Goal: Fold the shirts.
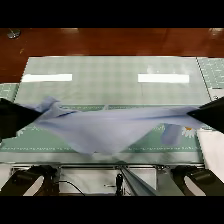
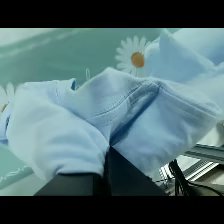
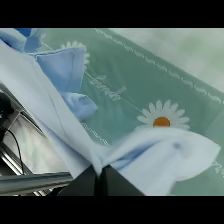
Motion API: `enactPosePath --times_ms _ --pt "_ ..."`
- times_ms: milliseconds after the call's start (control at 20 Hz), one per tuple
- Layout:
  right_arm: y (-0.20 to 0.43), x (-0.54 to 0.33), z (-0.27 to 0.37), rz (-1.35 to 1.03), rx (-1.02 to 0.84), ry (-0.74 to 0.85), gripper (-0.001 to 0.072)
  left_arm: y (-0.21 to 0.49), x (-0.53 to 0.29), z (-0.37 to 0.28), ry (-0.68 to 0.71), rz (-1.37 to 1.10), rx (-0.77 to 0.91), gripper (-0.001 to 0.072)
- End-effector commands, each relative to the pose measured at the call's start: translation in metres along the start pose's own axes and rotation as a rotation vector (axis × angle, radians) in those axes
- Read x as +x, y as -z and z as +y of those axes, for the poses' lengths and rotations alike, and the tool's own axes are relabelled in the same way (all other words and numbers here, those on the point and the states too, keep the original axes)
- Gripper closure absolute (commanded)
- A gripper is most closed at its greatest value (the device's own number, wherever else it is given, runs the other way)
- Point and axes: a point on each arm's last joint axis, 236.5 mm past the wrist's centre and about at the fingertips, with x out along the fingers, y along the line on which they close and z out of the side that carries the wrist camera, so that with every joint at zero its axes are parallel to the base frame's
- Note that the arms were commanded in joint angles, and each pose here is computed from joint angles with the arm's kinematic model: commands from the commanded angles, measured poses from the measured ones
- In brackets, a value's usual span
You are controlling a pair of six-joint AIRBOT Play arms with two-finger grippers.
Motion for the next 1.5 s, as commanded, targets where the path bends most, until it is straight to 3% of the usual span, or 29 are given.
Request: enactPosePath --times_ms 0,250,400,500,650,700,750,800,950,1150,1250,1450 --pt "0.004 0.049 -0.045 0.038 0.088 0.063 0.069 -0.001 0.064 0.024 0.02 0.017 -0.108 0.0685" --pt "-0.019 0.122 -0.149 0.074 0.168 0.272 0.069 -0.051 0.164 0.073 0.021 -0.09 -0.236 0.0685" --pt "-0.04 0.167 -0.218 0.035 0.316 0.316 0.069 -0.087 0.208 0.1 0.015 -0.155 -0.331 0.0686" --pt "-0.057 0.19 -0.252 -0.028 0.477 0.258 0.0689 -0.103 0.23 0.106 0.042 -0.17 -0.398 0.0685" --pt "-0.093 0.215 -0.256 -0.156 0.661 0.014 0.0689 -0.108 0.254 0.105 0.085 -0.109 -0.448 0.0673" --pt "-0.1 0.218 -0.259 -0.188 0.698 -0.032 0.0666 -0.108 0.258 0.104 0.093 -0.079 -0.445 0.0499" --pt "-0.104 0.218 -0.265 -0.211 0.74 -0.06 0.0354 -0.108 0.259 0.101 0.104 -0.05 -0.441 0.0115" --pt "-0.105 0.213 -0.269 -0.223 0.762 -0.077 0.0084 -0.107 0.257 0.099 0.114 -0.014 -0.431 0.0001" --pt "-0.081 0.18 -0.285 -0.181 0.757 -0.069 0.0092 -0.083 0.224 0.128 0.049 0.13 -0.394 0.0001" --pt "0.037 0.134 -0.292 0.181 0.656 0.035 0.0093 0.003 0.168 0.212 -0.15 0.361 -0.481 0.0002" --pt "0.062 0.135 -0.307 0.088 0.813 0.096 0.0093 0.038 0.164 0.214 -0.101 0.377 -0.618 0.0001" --pt "0.121 0.173 -0.268 0.06 0.901 0.035 0.0093 0.112 0.187 0.194 -0.019 0.406 -0.719 0.0002"
